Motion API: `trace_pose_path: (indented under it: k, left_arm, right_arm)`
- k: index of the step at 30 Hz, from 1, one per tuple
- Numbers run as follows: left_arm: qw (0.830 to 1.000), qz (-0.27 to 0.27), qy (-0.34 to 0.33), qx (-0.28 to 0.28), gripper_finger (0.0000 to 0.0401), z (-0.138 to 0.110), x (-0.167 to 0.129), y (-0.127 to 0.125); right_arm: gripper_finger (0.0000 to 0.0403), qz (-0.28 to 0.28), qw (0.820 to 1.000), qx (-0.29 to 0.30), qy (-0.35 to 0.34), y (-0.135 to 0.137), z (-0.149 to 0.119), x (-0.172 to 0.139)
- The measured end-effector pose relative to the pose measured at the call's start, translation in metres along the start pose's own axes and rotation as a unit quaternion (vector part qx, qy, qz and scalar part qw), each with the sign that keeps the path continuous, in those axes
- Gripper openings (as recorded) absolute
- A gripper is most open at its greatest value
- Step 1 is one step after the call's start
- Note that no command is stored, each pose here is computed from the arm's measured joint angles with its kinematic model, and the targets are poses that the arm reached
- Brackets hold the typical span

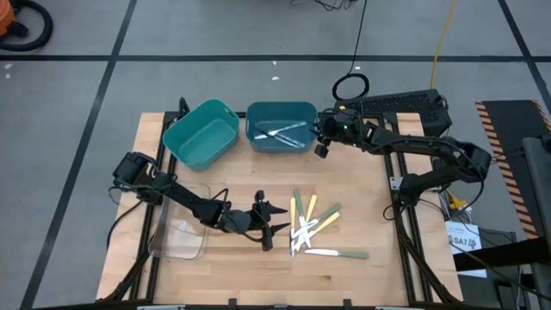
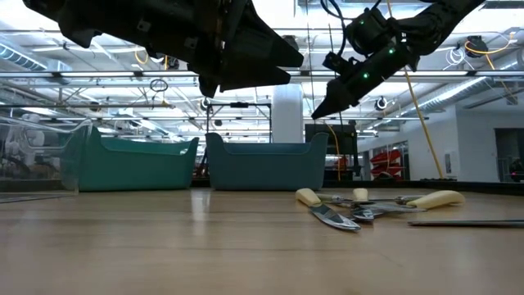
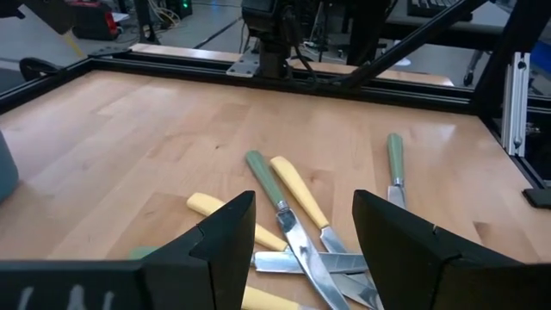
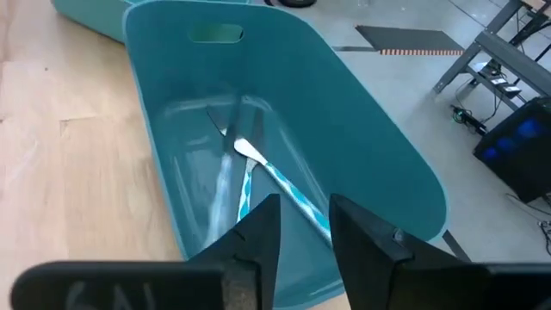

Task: Sort silverware by color (type)
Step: Put the bottom green table knife into the green bin

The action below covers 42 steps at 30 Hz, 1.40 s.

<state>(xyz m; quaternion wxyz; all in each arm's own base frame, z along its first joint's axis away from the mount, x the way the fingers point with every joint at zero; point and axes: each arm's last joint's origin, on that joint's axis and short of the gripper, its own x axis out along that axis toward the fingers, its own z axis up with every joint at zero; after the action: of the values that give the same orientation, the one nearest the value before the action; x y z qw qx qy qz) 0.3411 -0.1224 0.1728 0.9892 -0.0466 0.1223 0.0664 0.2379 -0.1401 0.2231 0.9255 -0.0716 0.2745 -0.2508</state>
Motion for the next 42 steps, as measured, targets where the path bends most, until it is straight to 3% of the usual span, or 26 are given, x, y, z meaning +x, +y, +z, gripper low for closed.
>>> trace_pose_path:
  k: [4,12,20,27,34,42]
  left_arm:
    - [1.0,0.0,0.002,0.001,0.0202,0.0,0.0,0.0]
    - [1.0,0.001,0.006,0.008,0.0202,-0.001,0.0,0.0]
    - [1.0,0.008,0.005,0.016,0.0202,0.0,0.002,0.005]
    - [1.0,0.015,0.005,0.014,0.0202,0.001,0.004,0.01]
    - [1.0,0.01,0.006,0.02,0.0202,0.0,0.003,0.006]
    - [0.991,-0.002,0.083,0.102,0.0202,0.028,0.019,-0.032]
  right_arm:
    - [0.0097,0.028,0.999,0.013,-0.03,0.005,0.01,-0.015]
    - [0.0098,0.132,0.989,0.028,-0.067,0.036,0.027,-0.074]
    - [0.0098,0.259,0.965,0.023,0.029,0.096,0.012,-0.112]
    - [0.0098,0.273,0.956,-0.033,0.1,0.154,-0.01,-0.138]
    - [0.0098,0.3,0.943,-0.03,0.143,0.194,-0.034,-0.175]
    - [0.0098,0.312,0.93,-0.012,0.193,0.229,-0.067,-0.209]
